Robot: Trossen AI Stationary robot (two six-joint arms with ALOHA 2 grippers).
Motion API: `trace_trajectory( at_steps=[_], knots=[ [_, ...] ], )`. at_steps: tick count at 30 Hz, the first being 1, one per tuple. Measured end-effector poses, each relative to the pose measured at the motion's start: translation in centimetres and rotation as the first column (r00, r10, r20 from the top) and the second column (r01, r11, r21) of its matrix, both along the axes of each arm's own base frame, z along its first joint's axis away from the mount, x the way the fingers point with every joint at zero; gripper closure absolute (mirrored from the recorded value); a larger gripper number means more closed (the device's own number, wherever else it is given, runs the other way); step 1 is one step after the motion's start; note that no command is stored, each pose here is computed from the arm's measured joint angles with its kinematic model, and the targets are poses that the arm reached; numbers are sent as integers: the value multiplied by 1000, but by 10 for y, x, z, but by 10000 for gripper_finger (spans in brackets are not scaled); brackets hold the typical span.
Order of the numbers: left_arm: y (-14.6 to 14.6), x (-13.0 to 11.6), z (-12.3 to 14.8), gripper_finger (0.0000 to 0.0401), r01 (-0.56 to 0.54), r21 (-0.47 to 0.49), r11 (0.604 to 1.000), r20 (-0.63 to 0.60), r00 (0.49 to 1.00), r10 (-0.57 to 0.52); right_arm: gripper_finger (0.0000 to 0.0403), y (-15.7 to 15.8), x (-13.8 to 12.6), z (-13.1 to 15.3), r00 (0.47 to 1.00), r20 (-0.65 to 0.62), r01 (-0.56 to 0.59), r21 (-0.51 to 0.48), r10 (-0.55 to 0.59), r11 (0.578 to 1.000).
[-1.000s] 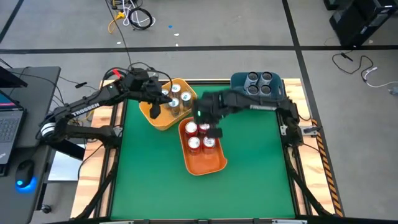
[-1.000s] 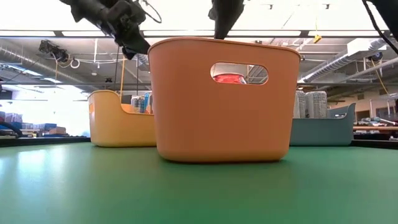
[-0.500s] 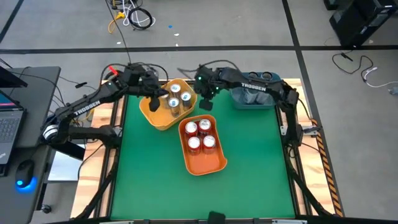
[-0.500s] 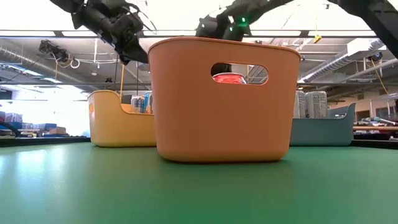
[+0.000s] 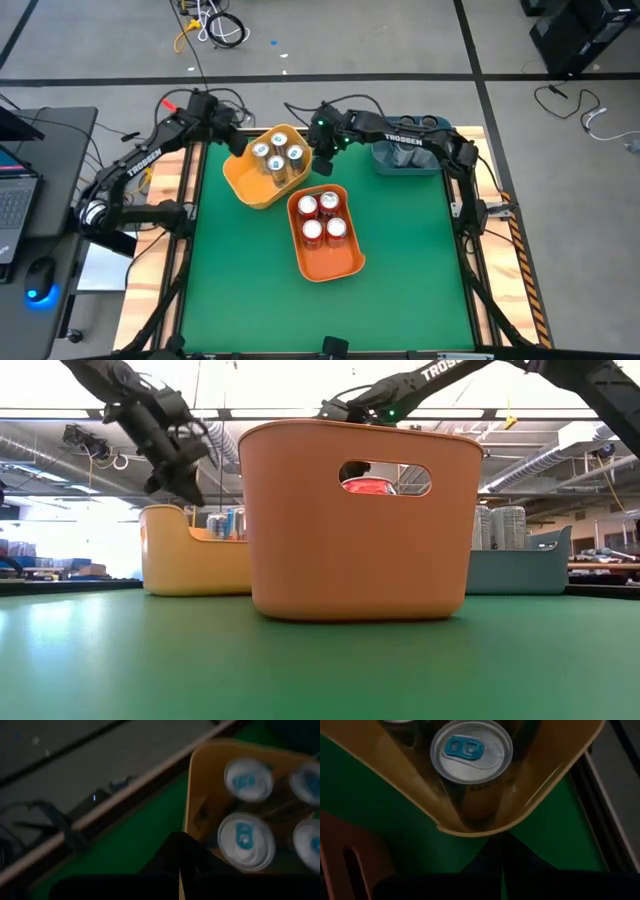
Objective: Sort soda cans
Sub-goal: Adjust all the bins
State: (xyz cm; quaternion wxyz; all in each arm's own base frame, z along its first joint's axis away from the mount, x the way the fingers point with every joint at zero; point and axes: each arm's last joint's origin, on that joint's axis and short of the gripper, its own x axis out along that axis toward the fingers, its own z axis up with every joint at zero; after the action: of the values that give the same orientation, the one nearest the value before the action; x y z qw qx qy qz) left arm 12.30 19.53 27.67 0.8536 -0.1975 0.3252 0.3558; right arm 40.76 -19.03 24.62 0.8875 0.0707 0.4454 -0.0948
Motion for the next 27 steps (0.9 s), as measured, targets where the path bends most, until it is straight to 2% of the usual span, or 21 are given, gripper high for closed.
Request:
trace_trajectory(
  at_steps=[6,11,17,23,27],
  knots=[
    [-4,-3,-36,400,-8,-143,990,-67,998,-2,403,3,-1,6,1000,13,-23,4,23,1000],
    [-10,-4,-48,400,26,-216,976,-17,999,-30,403,12,-14,40,998,57,-17,-37,19,999],
    [-24,-1,-48,400,26,-299,954,-10,999,-31,403,36,-44,86,998,55,-13,-76,18,997],
    [-58,-10,-34,400,40,-343,939,-4,999,-44,403,62,-68,118,998,53,-29,-105,35,994],
    [-83,-24,-20,400,-53,-322,945,-36,998,44,403,76,-74,127,997,64,-41,-94,47,995]
  ],
)
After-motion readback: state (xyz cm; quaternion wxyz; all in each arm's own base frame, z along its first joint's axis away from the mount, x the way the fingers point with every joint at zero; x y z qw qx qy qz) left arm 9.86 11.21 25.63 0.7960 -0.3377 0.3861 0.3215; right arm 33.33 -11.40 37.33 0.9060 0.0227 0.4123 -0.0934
